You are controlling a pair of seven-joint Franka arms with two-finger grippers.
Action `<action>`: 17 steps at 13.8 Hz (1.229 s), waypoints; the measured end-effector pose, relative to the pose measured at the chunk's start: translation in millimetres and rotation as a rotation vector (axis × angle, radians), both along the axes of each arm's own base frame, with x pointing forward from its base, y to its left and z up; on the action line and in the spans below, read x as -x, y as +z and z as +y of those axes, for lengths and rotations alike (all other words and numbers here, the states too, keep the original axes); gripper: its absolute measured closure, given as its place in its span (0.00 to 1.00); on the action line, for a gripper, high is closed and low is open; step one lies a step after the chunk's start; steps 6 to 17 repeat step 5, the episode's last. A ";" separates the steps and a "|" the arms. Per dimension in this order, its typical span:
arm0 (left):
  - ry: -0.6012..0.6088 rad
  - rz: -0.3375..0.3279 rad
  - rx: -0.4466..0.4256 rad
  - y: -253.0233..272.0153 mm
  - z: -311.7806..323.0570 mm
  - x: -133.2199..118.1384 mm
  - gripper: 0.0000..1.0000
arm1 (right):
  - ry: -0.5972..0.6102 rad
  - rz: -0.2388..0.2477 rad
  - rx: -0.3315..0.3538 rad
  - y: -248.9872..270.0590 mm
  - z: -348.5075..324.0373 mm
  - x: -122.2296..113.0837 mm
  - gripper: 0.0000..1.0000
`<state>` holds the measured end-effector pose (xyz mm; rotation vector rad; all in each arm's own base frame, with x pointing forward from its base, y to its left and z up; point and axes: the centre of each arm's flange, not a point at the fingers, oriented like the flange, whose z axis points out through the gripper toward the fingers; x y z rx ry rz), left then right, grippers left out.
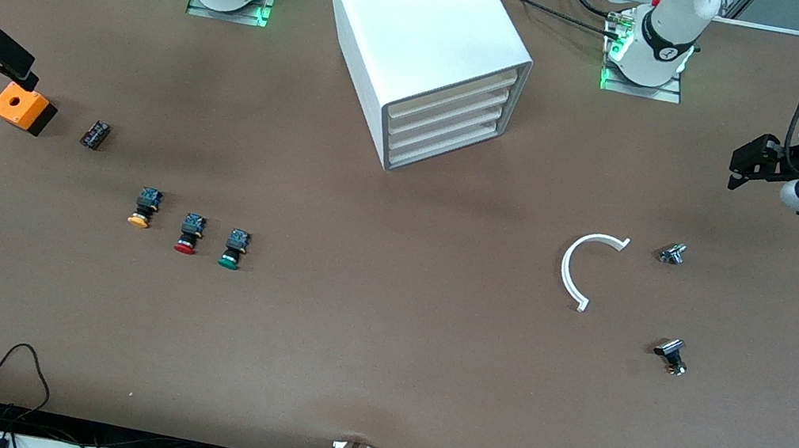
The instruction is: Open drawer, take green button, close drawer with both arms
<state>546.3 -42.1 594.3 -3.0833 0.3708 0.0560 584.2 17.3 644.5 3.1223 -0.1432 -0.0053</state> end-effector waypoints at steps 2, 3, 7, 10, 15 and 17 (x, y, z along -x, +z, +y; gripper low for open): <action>0.005 0.009 0.000 -1.5 2.5 0.0 0.00 | 0.000 -0.003 0.000 1.6 -0.1 0.0 0.00; 0.006 0.013 -0.001 -2.2 3.1 0.0 0.00 | -0.001 -0.005 0.000 2.2 -0.1 0.0 0.00; 0.006 0.015 -0.001 -2.5 3.1 -0.1 0.00 | -0.001 -0.006 0.000 2.8 -0.2 0.1 0.00; 0.006 0.015 -0.001 -2.5 3.1 -0.1 0.00 | -0.001 -0.006 0.000 2.8 -0.2 0.1 0.00; 0.006 0.015 -0.001 -2.5 3.1 -0.1 0.00 | -0.001 -0.006 0.000 2.8 -0.2 0.1 0.00; 0.006 0.015 -0.001 -2.5 3.1 -0.1 0.00 | -0.001 -0.006 0.000 2.8 -0.2 0.1 0.00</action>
